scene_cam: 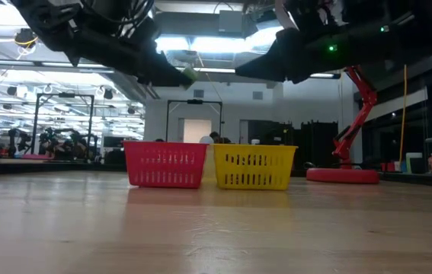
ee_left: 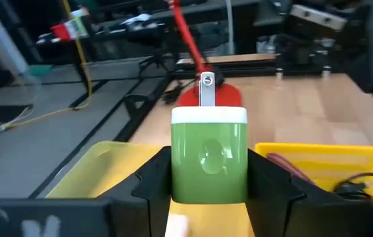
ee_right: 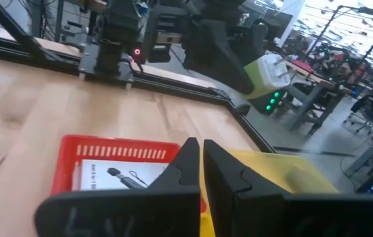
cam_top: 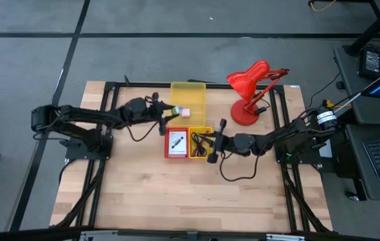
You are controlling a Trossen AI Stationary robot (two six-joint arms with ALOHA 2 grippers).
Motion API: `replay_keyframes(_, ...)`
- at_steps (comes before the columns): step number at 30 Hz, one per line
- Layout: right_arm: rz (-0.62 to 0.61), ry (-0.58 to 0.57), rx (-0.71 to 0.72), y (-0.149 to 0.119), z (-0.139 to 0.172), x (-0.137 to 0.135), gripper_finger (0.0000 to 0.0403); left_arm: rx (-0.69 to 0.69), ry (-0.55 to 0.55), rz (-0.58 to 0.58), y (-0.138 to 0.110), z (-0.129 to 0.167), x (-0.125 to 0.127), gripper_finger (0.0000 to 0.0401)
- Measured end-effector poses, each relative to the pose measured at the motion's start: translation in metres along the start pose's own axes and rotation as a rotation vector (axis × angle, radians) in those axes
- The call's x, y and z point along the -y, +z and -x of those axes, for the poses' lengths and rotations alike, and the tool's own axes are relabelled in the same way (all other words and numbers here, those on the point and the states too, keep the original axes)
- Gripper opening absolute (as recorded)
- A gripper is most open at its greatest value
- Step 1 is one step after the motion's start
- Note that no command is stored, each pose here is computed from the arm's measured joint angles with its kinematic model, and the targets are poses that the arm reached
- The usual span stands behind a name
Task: Pick and place items into bin
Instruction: Put the green charger adapter into the transparent yellow container
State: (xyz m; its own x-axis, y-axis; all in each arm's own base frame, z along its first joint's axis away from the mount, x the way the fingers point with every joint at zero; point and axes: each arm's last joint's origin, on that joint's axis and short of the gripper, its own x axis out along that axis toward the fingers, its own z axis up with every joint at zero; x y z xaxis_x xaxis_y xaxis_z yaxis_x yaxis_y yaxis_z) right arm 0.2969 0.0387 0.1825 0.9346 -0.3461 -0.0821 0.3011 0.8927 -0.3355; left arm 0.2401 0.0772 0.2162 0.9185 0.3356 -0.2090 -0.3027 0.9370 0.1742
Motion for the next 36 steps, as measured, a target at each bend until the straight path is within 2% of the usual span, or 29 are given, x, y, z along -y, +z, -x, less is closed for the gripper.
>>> replay_keyframes(5, -0.001, -0.014, -0.006, -0.001, -0.002, 0.004, 0.0005, -0.034, 0.096, 0.076, -0.004, -0.002, -0.014, 0.0144)
replay_keyframes(8, -0.001, -0.024, -0.01, -0.002, -0.004, 0.007, 0.0005, -0.122, 0.118, 0.118, -0.008, -0.009, -0.021, 0.0144)
replay_keyframes(13, -0.002, -0.045, -0.018, -0.004, -0.007, 0.013, 0.0005, -0.273, 0.118, 0.101, -0.01, -0.033, -0.03, 0.0144)
replay_keyframes(22, -0.002, -0.06, -0.025, -0.006, -0.009, 0.017, 0.0005, -0.443, 0.095, -0.035, -0.008, -0.076, -0.045, 0.0144)
replay_keyframes(30, 0.001, -0.063, -0.033, -0.007, -0.009, 0.018, 0.0005, -0.586, -0.01, -0.006, -0.016, -0.098, -0.058, 0.0144)
replay_keyframes(36, 0.001, -0.063, -0.033, -0.007, -0.009, 0.018, 0.0005, -0.601, -0.028, -0.012, -0.023, -0.111, -0.059, 0.0144)
